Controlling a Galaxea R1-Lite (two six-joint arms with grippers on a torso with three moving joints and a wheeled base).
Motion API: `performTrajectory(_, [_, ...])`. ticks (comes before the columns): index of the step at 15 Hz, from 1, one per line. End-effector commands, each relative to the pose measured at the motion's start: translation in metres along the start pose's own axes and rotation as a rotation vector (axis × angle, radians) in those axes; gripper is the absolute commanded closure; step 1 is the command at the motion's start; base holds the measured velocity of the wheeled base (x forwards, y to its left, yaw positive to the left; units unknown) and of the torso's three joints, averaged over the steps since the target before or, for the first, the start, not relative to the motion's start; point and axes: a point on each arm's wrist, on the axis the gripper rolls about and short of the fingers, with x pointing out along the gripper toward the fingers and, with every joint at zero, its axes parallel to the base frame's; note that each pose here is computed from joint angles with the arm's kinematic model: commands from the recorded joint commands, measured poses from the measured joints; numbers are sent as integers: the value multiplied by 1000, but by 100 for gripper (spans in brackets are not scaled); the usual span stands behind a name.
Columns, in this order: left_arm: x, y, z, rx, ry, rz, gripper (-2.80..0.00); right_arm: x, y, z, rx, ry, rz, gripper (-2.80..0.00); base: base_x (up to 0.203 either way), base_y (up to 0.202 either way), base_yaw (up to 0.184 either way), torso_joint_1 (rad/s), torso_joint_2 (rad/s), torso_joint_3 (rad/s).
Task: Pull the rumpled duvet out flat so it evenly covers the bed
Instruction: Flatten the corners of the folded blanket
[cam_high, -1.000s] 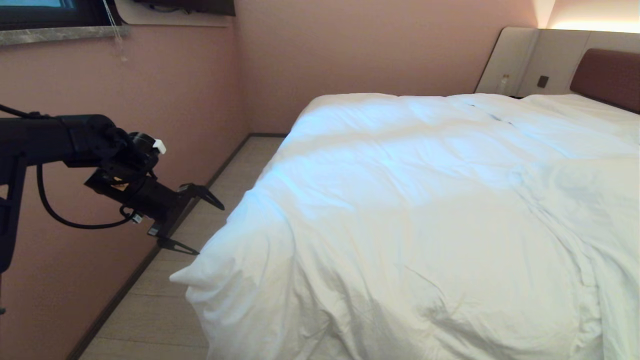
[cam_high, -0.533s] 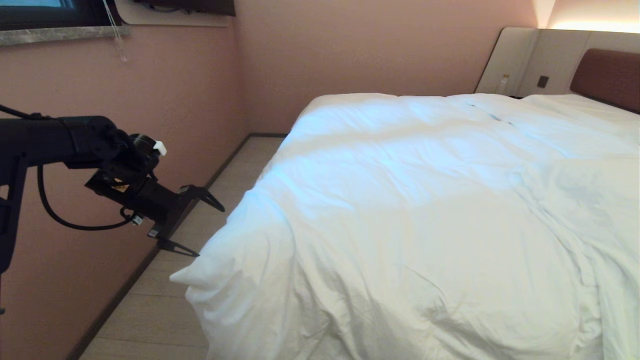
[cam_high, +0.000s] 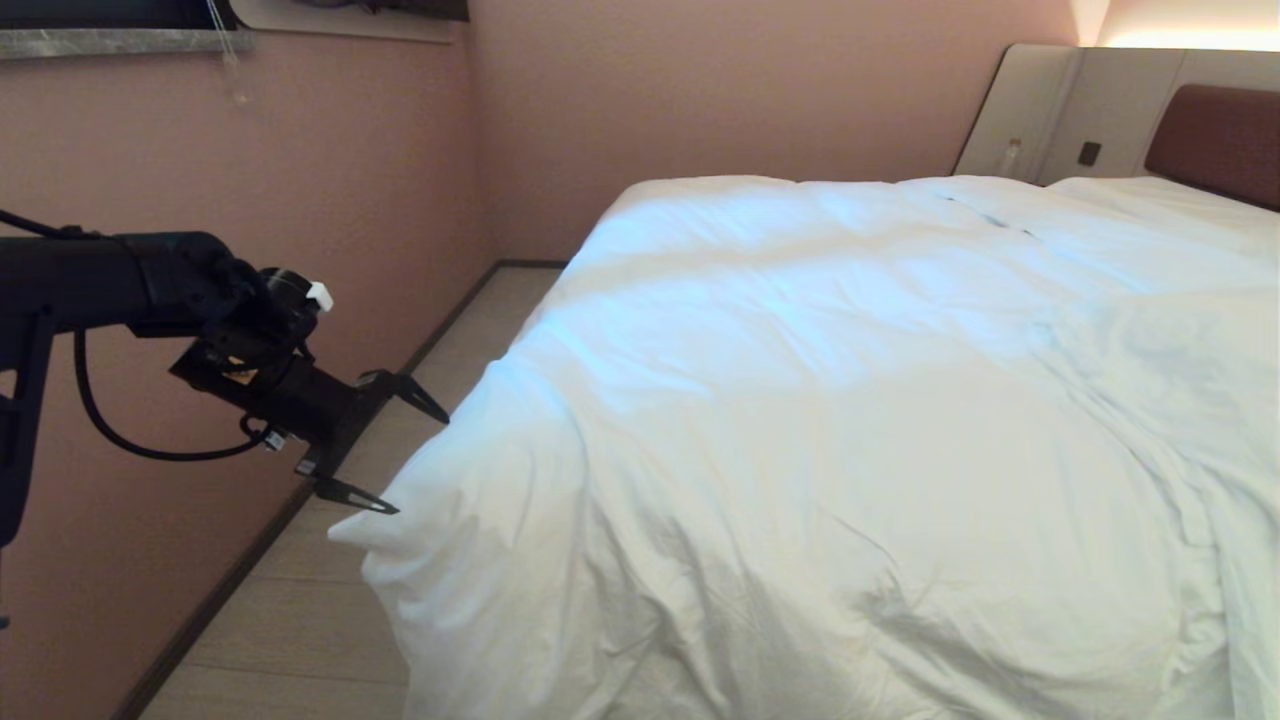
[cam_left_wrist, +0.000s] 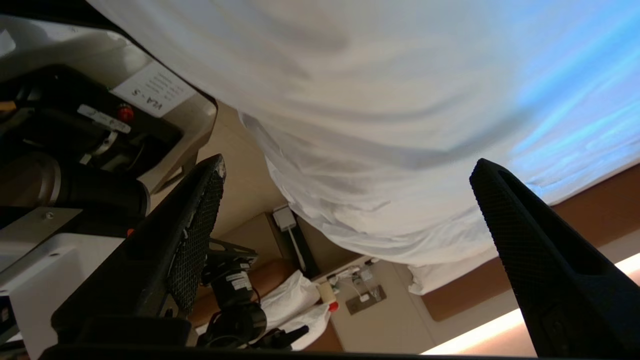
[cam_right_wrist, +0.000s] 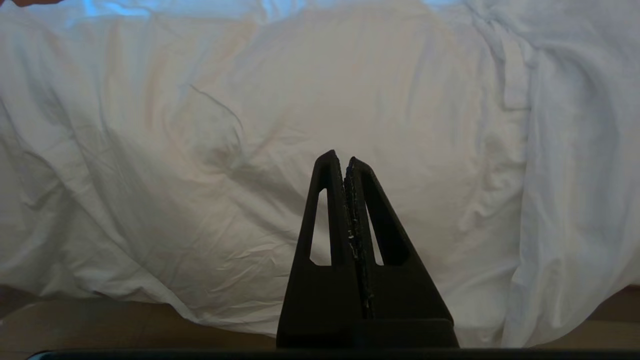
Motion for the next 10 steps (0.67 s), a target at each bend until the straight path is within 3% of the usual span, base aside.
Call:
performTrajectory(1, [-1, 0, -1, -7, 4, 0, -280, 0, 0, 0, 1, -1, 1, 0, 0, 0, 0, -133, 359, 219])
performTrajectory(10, [14, -5, 2, -23, -10, 13, -280, 0, 0, 0, 1, -1, 1, 0, 0, 0, 0, -19, 54, 34])
